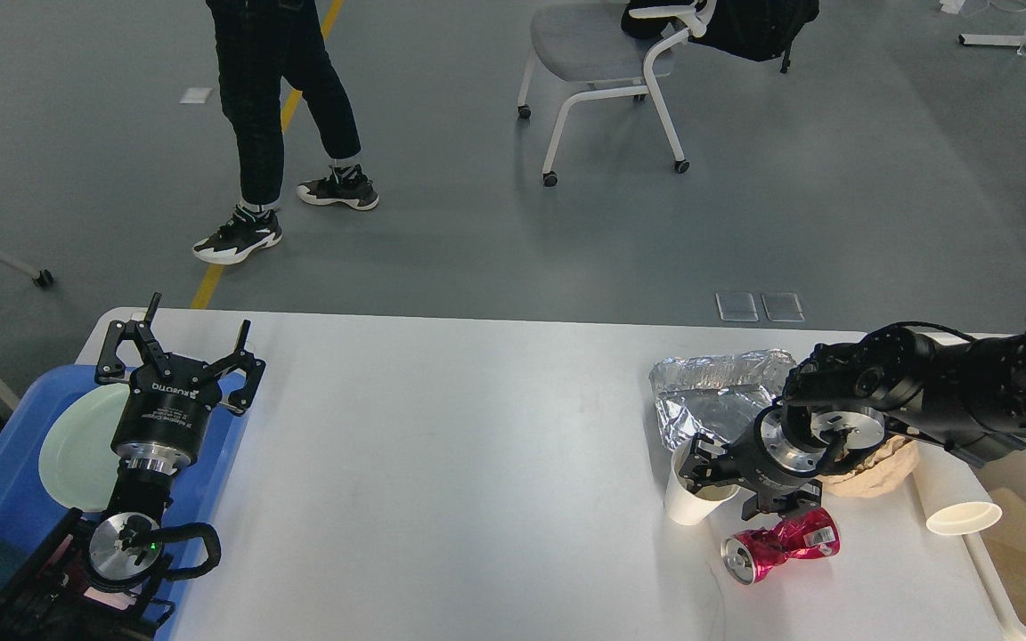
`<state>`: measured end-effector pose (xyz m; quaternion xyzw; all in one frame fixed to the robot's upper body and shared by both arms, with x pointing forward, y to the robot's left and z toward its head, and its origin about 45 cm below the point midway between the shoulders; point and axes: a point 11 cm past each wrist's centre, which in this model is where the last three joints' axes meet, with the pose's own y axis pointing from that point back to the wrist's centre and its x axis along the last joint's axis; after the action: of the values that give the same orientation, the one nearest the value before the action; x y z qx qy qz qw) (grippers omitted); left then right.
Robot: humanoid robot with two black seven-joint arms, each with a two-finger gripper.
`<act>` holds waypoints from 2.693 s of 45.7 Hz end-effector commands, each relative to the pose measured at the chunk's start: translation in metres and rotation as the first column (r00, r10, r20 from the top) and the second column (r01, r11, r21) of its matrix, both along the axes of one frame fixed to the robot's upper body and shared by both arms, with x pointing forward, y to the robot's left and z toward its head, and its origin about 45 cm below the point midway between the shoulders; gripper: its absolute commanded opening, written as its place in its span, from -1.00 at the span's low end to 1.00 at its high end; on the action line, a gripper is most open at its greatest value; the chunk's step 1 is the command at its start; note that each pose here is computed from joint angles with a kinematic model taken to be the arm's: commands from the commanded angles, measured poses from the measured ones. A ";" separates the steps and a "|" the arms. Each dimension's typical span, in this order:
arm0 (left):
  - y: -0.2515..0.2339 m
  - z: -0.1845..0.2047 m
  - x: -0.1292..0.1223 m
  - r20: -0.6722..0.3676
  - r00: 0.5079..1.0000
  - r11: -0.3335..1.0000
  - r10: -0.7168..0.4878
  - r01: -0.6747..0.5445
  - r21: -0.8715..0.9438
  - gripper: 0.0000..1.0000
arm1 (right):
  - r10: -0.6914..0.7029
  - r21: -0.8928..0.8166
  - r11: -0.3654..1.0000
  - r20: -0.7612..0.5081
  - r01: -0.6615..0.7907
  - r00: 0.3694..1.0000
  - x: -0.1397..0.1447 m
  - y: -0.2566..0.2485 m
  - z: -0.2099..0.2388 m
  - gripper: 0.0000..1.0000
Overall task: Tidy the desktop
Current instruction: 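Lower the right gripper and grasp the white paper cup, then lift the paper cup and drop it into the white bin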
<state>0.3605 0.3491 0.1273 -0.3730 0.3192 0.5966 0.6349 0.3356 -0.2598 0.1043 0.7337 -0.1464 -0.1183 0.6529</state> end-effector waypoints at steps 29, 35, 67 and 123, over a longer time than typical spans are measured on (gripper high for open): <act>0.000 0.000 0.000 0.000 1.000 1.000 0.000 0.000 0.000 0.93 | -0.003 0.064 0.998 -0.040 0.006 0.999 0.001 0.014 0.020 -1.00; 0.000 0.000 0.000 0.000 1.000 1.000 0.000 0.000 0.000 0.93 | 0.044 0.100 0.994 -0.054 -0.039 0.998 0.014 0.017 0.067 -1.00; 0.000 0.000 0.000 -0.001 1.000 1.000 0.000 0.000 0.000 0.93 | 0.191 -0.164 0.969 0.020 -0.186 0.981 0.003 -0.007 0.280 -1.00; 0.000 0.000 0.000 -0.001 1.000 1.000 0.000 0.000 0.000 0.93 | -0.417 -0.487 0.617 0.465 0.619 0.781 -0.094 -0.350 -0.024 -1.00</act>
<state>0.3605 0.3491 0.1272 -0.3730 0.3193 0.5966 0.6348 0.2568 -0.6049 0.1017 0.4303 -0.4601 -0.1377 0.7644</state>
